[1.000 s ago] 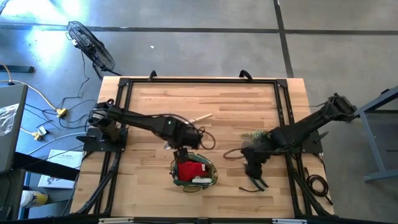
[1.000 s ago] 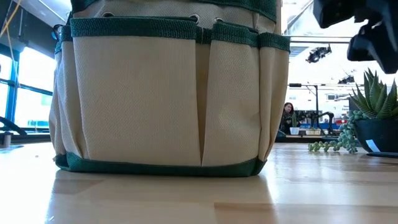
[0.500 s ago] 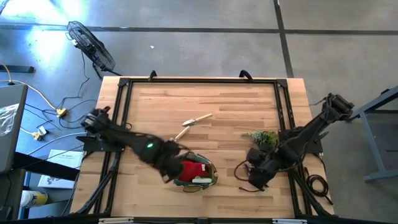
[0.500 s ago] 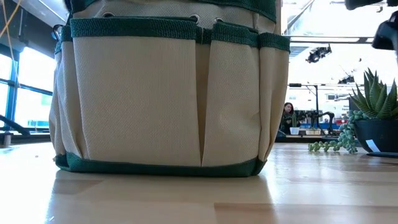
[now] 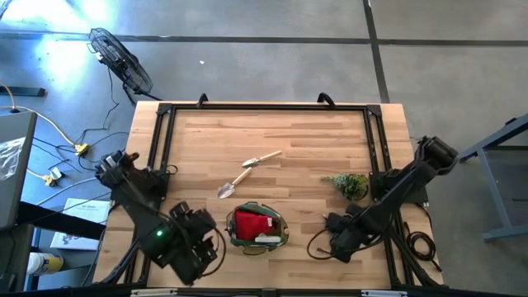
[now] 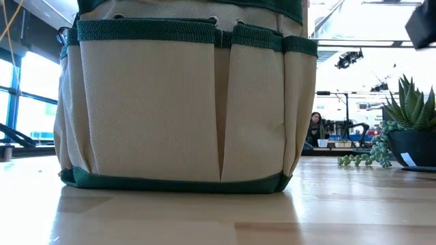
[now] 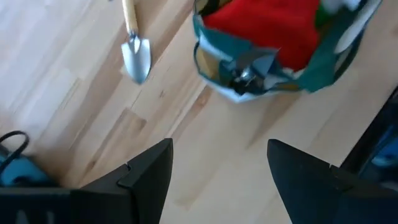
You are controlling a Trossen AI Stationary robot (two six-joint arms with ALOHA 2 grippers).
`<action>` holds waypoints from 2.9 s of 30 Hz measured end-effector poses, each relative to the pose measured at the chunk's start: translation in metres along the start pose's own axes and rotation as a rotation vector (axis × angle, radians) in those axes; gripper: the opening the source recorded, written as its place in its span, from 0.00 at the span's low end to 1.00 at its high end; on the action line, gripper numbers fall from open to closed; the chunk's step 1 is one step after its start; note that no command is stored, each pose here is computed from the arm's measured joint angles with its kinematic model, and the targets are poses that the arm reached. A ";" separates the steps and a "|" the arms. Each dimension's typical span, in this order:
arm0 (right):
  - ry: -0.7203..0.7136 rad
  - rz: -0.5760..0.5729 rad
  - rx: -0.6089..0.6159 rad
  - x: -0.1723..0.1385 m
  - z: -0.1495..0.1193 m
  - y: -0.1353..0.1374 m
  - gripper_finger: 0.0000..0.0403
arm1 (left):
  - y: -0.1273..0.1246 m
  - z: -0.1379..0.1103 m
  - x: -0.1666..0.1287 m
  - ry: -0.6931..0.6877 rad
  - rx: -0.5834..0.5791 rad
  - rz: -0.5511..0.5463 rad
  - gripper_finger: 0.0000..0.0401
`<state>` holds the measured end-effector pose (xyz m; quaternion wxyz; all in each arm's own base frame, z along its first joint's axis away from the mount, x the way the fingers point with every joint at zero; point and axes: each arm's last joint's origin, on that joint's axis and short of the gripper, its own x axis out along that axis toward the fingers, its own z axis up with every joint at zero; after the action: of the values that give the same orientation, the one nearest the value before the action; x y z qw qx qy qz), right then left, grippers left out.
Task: Pick & Place Garden tools in Gardening bag
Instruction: Put the green shear scissors into the gardening bag
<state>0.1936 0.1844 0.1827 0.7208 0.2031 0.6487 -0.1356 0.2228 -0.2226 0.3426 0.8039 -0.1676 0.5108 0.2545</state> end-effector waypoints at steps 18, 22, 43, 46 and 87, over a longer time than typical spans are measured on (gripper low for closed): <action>0.107 0.022 0.091 0.024 0.000 0.012 0.42 | -0.030 -0.014 0.007 -0.120 0.100 -0.120 0.63; 0.090 0.010 0.094 0.024 0.001 0.011 0.42 | -0.036 -0.017 0.014 -0.126 0.132 -0.095 0.63; 0.112 -0.091 0.151 0.023 -0.002 0.002 0.42 | -0.046 -0.022 0.023 -0.053 0.133 -0.119 0.63; 0.112 -0.091 0.151 0.023 -0.002 0.002 0.42 | -0.046 -0.022 0.023 -0.053 0.133 -0.119 0.63; 0.167 -0.122 0.005 0.048 -0.001 0.007 0.08 | -0.046 -0.020 0.023 -0.106 0.125 -0.116 0.63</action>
<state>0.2017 0.1941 0.1355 0.6541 0.1755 0.7174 -0.1635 0.2423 -0.2655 0.3138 0.8520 -0.1328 0.4720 0.1838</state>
